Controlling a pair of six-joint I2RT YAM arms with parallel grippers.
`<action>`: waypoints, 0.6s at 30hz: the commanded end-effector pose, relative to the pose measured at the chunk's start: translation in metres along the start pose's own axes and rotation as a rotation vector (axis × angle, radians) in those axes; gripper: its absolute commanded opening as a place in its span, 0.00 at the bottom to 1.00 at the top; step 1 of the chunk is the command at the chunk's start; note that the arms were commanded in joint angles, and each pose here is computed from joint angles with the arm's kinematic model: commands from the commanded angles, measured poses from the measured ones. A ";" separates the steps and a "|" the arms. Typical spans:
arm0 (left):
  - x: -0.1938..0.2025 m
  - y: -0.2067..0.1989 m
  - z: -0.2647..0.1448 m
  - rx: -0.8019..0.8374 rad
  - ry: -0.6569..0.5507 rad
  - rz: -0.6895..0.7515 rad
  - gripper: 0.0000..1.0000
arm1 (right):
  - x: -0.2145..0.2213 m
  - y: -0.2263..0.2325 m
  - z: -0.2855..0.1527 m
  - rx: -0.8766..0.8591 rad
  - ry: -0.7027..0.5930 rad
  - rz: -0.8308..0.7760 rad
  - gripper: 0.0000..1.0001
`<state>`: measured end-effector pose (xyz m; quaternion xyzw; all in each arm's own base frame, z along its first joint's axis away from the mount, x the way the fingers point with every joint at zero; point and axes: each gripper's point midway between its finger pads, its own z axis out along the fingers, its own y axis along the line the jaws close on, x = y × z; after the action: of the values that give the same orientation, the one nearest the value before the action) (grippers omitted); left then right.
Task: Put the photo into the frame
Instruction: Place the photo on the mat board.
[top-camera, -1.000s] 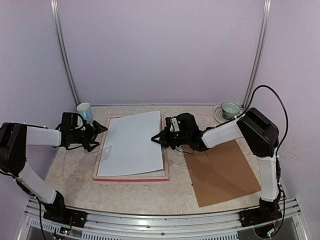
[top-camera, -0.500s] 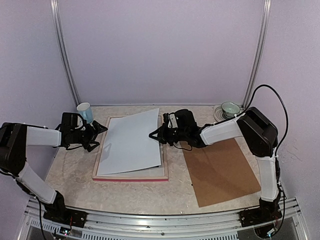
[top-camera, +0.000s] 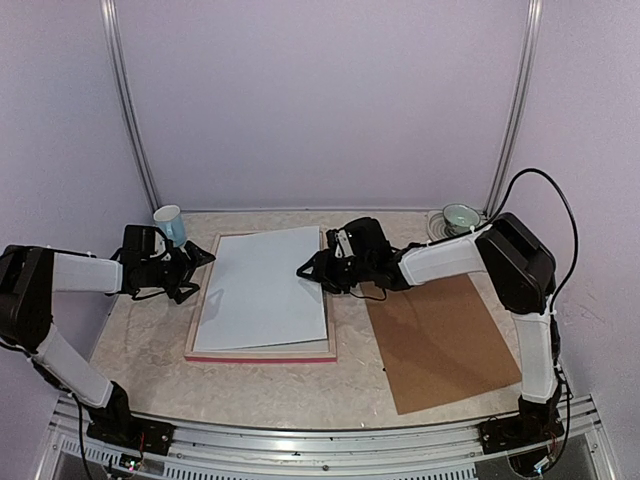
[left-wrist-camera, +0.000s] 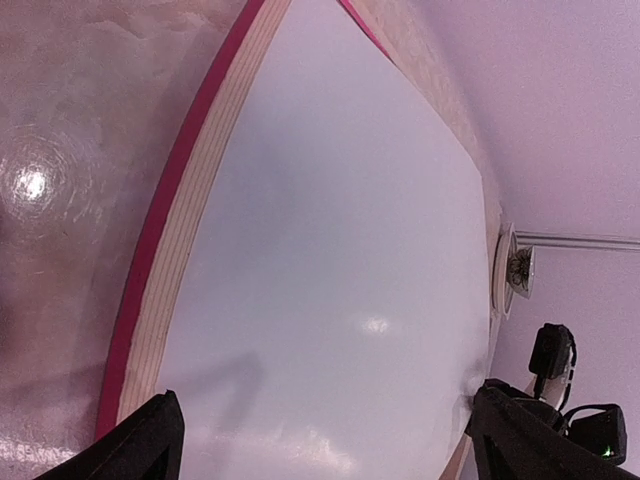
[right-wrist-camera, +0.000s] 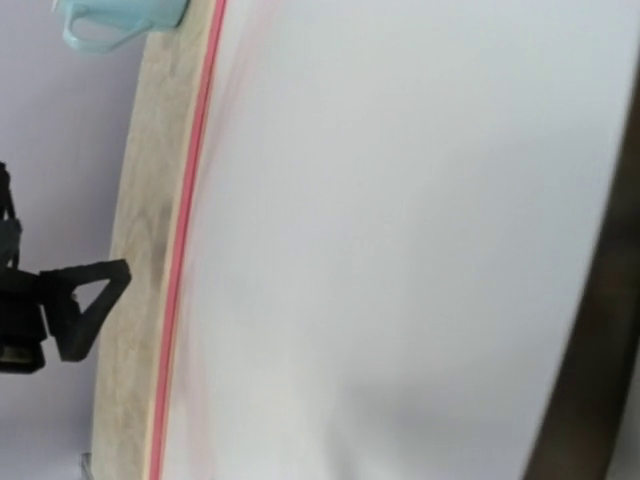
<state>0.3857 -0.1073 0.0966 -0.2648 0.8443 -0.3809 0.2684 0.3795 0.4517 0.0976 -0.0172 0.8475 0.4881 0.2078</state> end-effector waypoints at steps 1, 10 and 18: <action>-0.001 -0.001 -0.001 0.017 -0.005 0.006 0.99 | -0.001 0.008 -0.001 0.050 0.012 -0.054 0.47; 0.000 -0.001 -0.001 0.016 -0.002 0.005 0.99 | -0.009 0.006 -0.007 0.221 0.025 -0.166 0.58; 0.001 0.000 0.001 0.016 0.004 0.002 0.99 | -0.014 -0.004 -0.014 0.359 0.038 -0.234 0.68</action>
<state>0.3855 -0.1074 0.0965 -0.2657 0.8438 -0.3818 0.2677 0.3914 0.4493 0.1167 -0.0723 0.8959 0.3620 0.2473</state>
